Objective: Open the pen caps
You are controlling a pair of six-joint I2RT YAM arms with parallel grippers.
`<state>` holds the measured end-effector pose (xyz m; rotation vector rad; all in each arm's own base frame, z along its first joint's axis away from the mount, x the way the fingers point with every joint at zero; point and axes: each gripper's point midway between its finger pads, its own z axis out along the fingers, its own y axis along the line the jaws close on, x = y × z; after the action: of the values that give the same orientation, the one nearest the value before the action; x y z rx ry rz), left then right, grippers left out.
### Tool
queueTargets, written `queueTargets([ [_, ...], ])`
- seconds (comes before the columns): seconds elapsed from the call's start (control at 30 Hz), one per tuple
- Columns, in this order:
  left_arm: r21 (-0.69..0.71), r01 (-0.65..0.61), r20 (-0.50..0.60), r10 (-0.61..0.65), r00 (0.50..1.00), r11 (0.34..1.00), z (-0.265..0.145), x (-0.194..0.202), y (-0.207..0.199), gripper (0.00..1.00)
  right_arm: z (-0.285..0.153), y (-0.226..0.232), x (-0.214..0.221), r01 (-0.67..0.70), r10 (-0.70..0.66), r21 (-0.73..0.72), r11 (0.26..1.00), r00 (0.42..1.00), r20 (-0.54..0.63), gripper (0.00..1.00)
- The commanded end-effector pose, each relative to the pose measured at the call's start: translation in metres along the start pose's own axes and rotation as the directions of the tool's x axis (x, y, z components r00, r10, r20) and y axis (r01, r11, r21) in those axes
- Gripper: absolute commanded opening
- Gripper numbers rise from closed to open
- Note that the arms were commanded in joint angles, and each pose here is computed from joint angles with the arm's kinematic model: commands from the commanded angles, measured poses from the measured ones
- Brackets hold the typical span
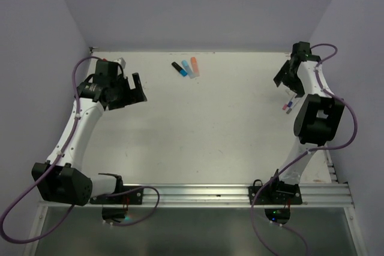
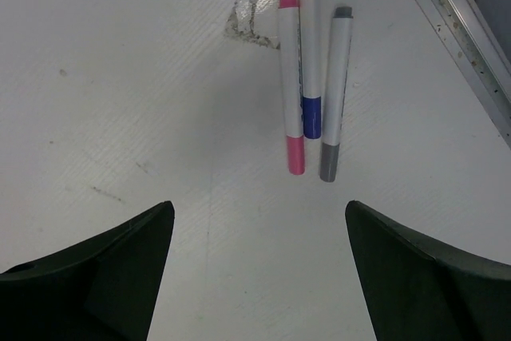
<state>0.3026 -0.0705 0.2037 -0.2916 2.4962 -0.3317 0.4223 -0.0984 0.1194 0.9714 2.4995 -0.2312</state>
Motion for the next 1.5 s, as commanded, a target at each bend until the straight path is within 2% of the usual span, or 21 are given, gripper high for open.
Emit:
queueTargets([
  [0.0, 0.048, -0.051, 0.03, 0.049, 0.998, 0.998, 0.002, -0.012, -0.008, 1.0, 0.011, -0.008, -0.033, 0.003, -0.012, 0.062, 0.998, 0.988, 0.152, 0.92],
  [0.07, 0.065, -0.053, 0.034, 0.051, 0.998, 0.996, 0.002, -0.018, -0.013, 1.0, 0.016, -0.004, -0.035, 0.022, -0.03, 0.052, 0.998, 0.988, 0.153, 0.89],
  [0.17, 0.074, -0.053, 0.024, 0.052, 0.998, 0.996, 0.01, -0.021, -0.015, 1.0, 0.023, 0.034, -0.038, 0.13, -0.118, -0.072, 0.989, 0.981, 0.154, 0.82],
  [0.37, 0.084, -0.04, -0.037, 0.043, 0.998, 0.996, 0.024, -0.02, -0.017, 1.0, 0.04, 0.058, -0.036, 0.056, -0.049, -0.056, 0.997, 0.991, 0.128, 0.82],
  [0.5, 0.148, -0.052, -0.034, 0.057, 0.998, 0.988, 0.022, -0.017, -0.026, 1.0, 0.051, 0.049, -0.038, 0.058, -0.057, -0.009, 0.998, 0.992, 0.116, 0.81],
  [0.53, 0.167, -0.056, -0.024, 0.061, 0.998, 0.984, 0.025, -0.016, -0.028, 1.0, 0.051, 0.046, -0.039, 0.055, -0.053, -0.01, 0.998, 0.991, 0.121, 0.77],
  [0.6, 0.204, -0.068, 0.0, 0.07, 0.998, 0.977, 0.019, -0.018, -0.034, 1.0, 0.057, 0.038, -0.033, 0.069, -0.07, 0.014, 0.998, 0.991, 0.112, 0.77],
  [0.83, 0.195, -0.085, -0.007, 0.088, 0.996, 0.977, 0.021, -0.01, -0.027, 0.98, 0.072, 0.009, -0.014, 0.024, -0.028, 0.056, 0.998, 0.997, 0.067, 0.74],
  [1.2, 0.206, -0.083, -0.03, 0.091, 0.995, 0.975, 0.029, -0.008, -0.026, 0.98, 0.081, -0.001, -0.003, 0.045, -0.049, 0.079, 0.996, 0.998, 0.038, 0.72],
  [1.47, 0.201, -0.078, -0.032, 0.086, 0.996, 0.976, 0.031, -0.01, -0.025, 0.97, 0.09, 0.002, 0.005, 0.064, -0.065, 0.048, 0.997, 0.998, 0.019, 0.66],
])
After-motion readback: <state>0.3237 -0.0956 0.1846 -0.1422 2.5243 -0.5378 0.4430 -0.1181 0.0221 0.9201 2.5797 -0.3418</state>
